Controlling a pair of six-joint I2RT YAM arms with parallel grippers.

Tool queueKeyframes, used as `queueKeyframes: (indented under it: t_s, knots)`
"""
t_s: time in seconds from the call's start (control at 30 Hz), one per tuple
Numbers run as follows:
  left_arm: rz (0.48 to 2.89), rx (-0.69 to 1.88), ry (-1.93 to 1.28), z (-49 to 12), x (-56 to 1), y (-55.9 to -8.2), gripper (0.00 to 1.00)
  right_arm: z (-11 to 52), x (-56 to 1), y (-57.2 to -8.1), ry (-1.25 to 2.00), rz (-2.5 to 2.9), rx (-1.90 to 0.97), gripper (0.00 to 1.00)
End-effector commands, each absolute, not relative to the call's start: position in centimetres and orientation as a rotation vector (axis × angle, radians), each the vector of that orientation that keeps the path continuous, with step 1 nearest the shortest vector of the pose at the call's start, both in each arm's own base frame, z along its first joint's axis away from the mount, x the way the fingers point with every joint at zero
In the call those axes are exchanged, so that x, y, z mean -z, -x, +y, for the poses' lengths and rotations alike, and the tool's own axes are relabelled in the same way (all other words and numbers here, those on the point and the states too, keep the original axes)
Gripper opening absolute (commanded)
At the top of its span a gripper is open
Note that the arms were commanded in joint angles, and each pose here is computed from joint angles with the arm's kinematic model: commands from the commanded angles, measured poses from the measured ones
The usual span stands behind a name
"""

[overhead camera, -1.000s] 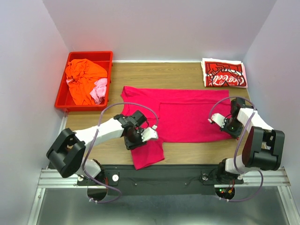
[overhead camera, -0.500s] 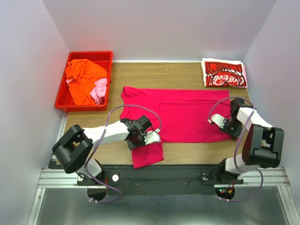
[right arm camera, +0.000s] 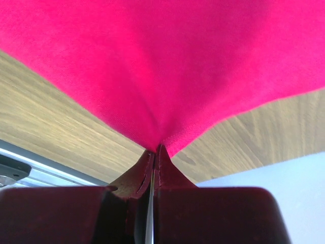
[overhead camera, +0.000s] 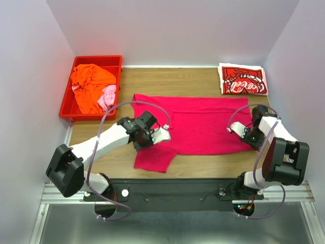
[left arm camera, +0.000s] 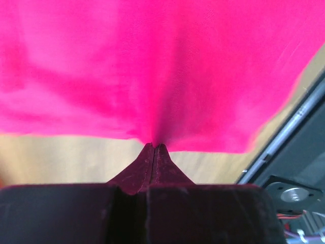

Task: Fold and stack the t-shirts
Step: Fold the tshirt

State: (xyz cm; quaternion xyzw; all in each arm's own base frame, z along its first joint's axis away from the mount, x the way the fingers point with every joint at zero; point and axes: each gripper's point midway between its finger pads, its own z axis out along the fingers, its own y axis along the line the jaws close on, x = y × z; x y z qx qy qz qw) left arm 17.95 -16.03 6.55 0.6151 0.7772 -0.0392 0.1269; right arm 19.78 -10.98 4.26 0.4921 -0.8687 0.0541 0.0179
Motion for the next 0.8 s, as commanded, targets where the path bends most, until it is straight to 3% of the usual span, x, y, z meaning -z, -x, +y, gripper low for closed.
queueKeyframes:
  t_s: [0.0, 0.4, 0.77]
  knots:
    - [2.197, 0.085, -1.731, -16.0, -10.8, -20.4, 0.0, -11.7, -6.5, -21.5, -1.544, -2.752, -0.219, 0.01]
    - [2.15, 0.019, -1.599, -15.8, -14.2, -30.1, 0.0, -13.9, -8.5, -28.1, -1.536, -2.785, -0.253, 0.01]
    - [2.166, 0.032, -1.603, -16.0, -12.5, -36.0, 0.0, -14.7, -8.6, -34.9, -1.521, -2.803, -0.216, 0.01]
